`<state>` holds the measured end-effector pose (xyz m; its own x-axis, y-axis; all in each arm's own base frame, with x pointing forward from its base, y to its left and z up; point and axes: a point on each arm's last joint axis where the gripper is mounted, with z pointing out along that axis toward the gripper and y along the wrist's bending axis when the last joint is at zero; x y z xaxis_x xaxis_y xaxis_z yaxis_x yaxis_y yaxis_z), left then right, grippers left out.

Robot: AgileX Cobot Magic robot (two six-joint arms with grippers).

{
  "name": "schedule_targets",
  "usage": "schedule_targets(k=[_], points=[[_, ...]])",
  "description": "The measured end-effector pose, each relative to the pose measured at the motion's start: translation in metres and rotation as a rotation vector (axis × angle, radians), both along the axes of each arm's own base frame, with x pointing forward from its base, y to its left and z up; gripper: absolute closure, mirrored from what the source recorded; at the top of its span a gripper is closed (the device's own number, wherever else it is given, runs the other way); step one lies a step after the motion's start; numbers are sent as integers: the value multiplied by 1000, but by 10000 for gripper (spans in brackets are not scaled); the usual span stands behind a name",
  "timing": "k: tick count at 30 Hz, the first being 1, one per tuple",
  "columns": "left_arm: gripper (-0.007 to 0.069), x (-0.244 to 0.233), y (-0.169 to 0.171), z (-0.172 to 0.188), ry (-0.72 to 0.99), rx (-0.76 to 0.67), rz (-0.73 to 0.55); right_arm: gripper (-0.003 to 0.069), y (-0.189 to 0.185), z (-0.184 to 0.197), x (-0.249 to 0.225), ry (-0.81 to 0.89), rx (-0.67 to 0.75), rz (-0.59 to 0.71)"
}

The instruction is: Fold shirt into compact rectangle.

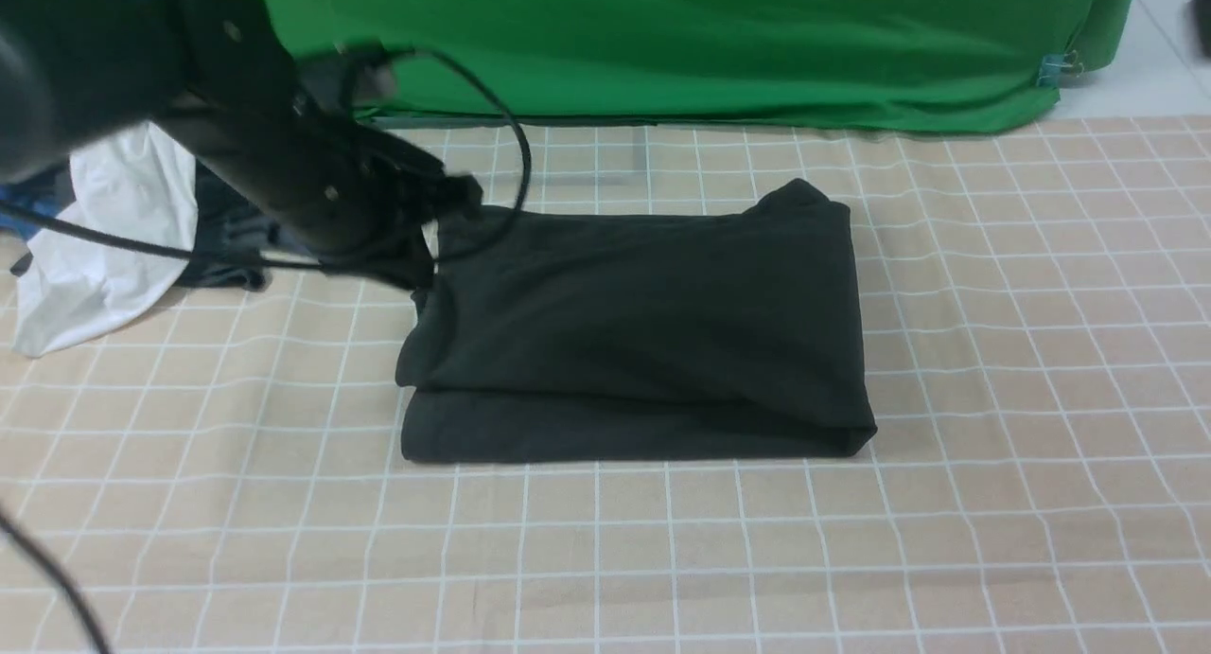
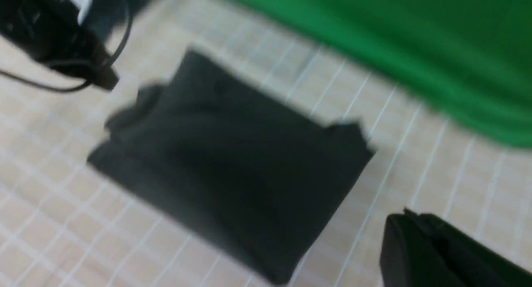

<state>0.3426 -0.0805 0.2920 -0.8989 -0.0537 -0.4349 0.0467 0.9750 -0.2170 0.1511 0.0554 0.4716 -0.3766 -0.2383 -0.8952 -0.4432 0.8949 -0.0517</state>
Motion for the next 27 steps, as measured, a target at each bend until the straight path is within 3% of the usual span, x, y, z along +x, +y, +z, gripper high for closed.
schedule_targets(k=[3,6,8,10,12,20,27], points=[[614,-24,4,34,-78,-26,-2,620,-11,17,-35,-134,25,-15],[614,-72,11,74,-225,-101,9,620,-30,32,-95,-385,104,-42],[613,-108,18,88,-344,-143,23,620,-42,30,-135,-568,161,-62],[613,-125,21,92,-398,-159,29,620,-47,25,-148,-639,183,-72],[613,-173,32,98,-535,-193,39,620,-56,7,-175,-790,235,-91],[613,-261,53,65,-806,-266,80,620,-65,-52,-189,-1058,339,-141],[612,-286,60,43,-936,-332,122,620,-63,-63,-181,-1082,351,-152]])
